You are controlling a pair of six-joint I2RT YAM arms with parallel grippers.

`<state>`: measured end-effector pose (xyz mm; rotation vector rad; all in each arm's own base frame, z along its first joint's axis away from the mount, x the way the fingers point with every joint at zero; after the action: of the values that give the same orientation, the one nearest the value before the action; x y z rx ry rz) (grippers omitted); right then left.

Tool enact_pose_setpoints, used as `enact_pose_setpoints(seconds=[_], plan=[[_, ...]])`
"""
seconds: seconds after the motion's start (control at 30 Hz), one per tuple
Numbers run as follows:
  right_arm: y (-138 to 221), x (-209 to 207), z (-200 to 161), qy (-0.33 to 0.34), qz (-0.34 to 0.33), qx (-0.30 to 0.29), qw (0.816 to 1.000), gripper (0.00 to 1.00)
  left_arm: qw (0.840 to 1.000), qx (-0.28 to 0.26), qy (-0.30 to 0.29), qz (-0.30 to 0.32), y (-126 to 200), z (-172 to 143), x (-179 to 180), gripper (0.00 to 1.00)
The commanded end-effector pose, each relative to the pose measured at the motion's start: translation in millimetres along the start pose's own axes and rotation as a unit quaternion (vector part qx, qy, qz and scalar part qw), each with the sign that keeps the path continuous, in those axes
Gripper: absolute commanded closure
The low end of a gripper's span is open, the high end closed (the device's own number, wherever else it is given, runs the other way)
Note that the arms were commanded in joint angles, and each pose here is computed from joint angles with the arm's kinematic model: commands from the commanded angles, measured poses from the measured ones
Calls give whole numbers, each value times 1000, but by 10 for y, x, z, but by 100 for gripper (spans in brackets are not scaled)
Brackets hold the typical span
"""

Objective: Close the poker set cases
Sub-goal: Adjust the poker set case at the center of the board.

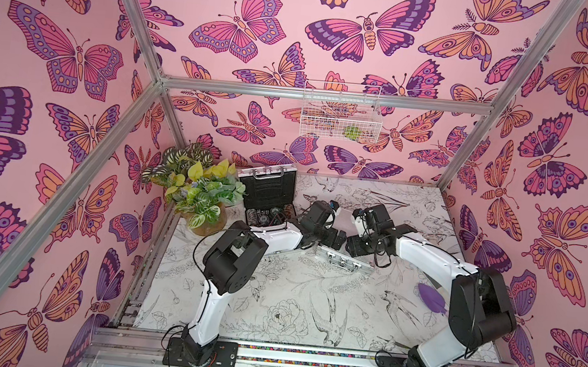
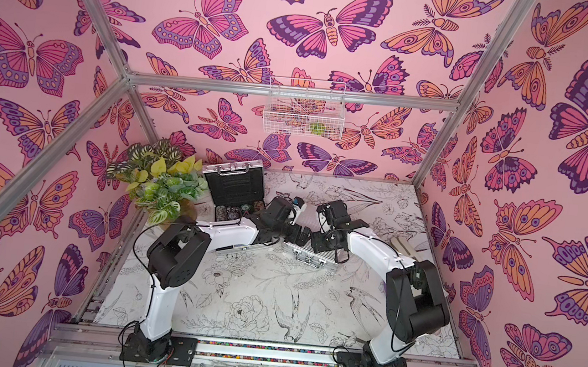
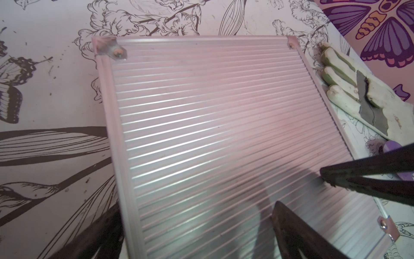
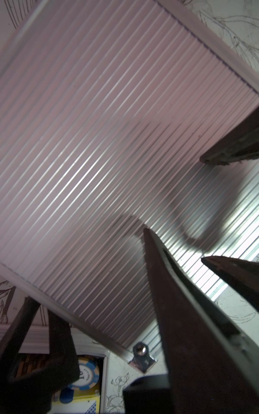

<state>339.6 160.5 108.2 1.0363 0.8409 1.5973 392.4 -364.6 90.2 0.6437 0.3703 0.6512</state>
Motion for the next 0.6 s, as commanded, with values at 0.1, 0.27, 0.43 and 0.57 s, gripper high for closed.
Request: enact_pose_setpoints(seconds=[0.1, 0.27, 0.43, 0.57], plan=[[-88, -284, -463, -25, -72, 94, 993, 33, 993, 114, 22, 1, -194, -763, 43, 2], [217, -391, -351, -64, -114, 33, 991, 24, 993, 114, 20, 0, -189, -769, 41, 2], [446, -429, -397, -97, -119, 21, 988, 14, 992, 121, 22, 3, -182, -831, 46, 2], [418, -377, -513, -110, -94, 40, 989, 12, 992, 123, 21, 2, -188, -848, 45, 2]])
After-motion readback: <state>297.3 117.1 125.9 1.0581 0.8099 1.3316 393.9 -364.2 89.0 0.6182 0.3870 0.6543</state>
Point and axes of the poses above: each gripper's point midway between its finger pads, its own y axis back along the fingers, its own x axis along the line the jaws close on, z = x × y, the point moved 3 cm from there along y, back along the fingers, and after that the axes turned 15 degrees about -y, right-handed, at the moved point
